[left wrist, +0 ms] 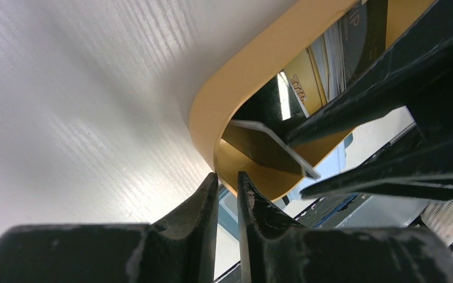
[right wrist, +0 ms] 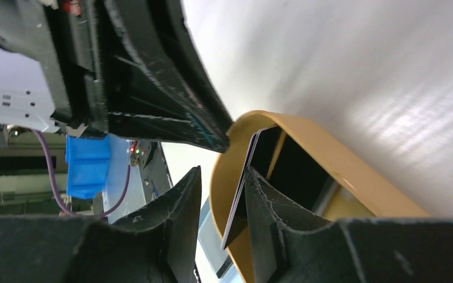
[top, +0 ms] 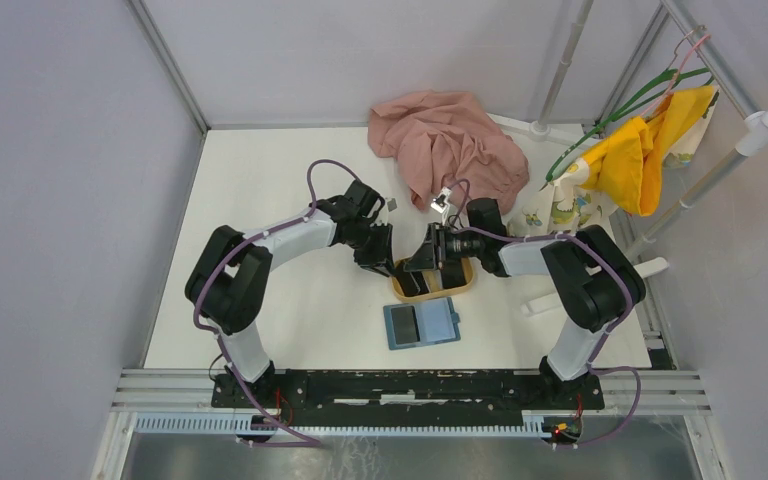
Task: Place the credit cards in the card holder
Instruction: Pick up the credit card from the storage box.
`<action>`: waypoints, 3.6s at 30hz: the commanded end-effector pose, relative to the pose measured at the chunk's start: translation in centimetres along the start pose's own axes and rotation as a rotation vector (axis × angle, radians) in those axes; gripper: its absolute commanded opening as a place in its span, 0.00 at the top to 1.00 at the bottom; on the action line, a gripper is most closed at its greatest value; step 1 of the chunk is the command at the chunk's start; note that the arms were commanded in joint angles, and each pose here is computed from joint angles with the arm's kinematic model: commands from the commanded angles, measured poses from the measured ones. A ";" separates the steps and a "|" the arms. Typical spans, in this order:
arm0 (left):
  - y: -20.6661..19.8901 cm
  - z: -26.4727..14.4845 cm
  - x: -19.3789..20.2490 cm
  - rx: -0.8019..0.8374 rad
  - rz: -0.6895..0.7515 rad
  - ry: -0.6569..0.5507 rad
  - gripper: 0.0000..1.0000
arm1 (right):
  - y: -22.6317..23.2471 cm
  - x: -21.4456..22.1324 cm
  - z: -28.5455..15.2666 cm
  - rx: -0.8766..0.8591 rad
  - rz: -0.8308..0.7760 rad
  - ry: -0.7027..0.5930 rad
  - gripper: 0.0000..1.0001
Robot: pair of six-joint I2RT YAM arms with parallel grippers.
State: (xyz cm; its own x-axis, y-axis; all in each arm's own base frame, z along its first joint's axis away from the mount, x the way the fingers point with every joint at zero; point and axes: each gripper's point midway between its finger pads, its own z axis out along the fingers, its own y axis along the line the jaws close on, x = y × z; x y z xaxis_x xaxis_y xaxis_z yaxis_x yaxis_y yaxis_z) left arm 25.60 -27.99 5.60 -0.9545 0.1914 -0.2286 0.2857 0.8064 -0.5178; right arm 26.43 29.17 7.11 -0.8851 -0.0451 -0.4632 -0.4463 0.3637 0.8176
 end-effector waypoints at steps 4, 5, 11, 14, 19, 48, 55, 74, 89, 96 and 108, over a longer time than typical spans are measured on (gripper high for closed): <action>-2.9 -0.1 -2.4 0.109 0.036 -0.060 0.76 | -0.2 1.4 0.8 0.015 -0.083 0.087 0.60; -2.9 0.0 -2.3 0.109 0.035 -0.059 0.76 | -0.8 1.5 0.8 0.042 -0.091 0.095 0.60; -2.8 0.0 -2.3 0.110 0.034 -0.055 0.76 | -2.0 1.4 0.8 0.116 -0.133 0.113 0.52; -2.8 0.1 -2.3 0.112 0.033 -0.053 0.76 | -2.7 1.2 0.6 0.160 -0.161 0.123 0.50; -2.9 0.1 -2.3 0.113 0.035 -0.054 0.76 | -4.1 1.1 0.4 0.232 -0.183 0.148 0.49; -3.1 -0.1 -2.4 0.119 0.039 -0.056 0.76 | -2.3 0.1 -0.7 0.102 -0.063 0.135 0.52; -3.1 -0.1 -2.4 0.120 0.042 -0.057 0.76 | -1.5 -1.0 -1.7 0.065 -0.062 0.107 0.56; -3.5 -0.3 -2.4 0.142 0.049 -0.055 0.75 | -4.0 1.7 -0.1 0.215 -0.135 0.208 0.53; -3.5 -0.2 -2.3 0.148 0.049 -0.049 0.75 | -2.1 1.1 0.0 0.137 -0.129 0.207 0.81; -3.6 -0.2 -2.3 0.153 0.051 -0.049 0.74 | -2.4 -0.1 -1.3 0.113 -0.078 0.155 0.99; -3.8 -0.2 -2.3 0.160 0.052 -0.047 0.74 | -2.0 -0.1 -1.9 0.043 -0.032 0.145 0.79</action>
State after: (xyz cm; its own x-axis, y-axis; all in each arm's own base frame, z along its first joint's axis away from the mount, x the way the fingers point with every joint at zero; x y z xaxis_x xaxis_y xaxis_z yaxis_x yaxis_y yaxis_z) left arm 25.81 -29.91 6.61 -0.9441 0.2093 -0.2545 0.3234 0.7368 -0.5937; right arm 26.83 26.36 4.62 -0.8965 -0.2031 -0.3938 -0.4425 0.4557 0.7724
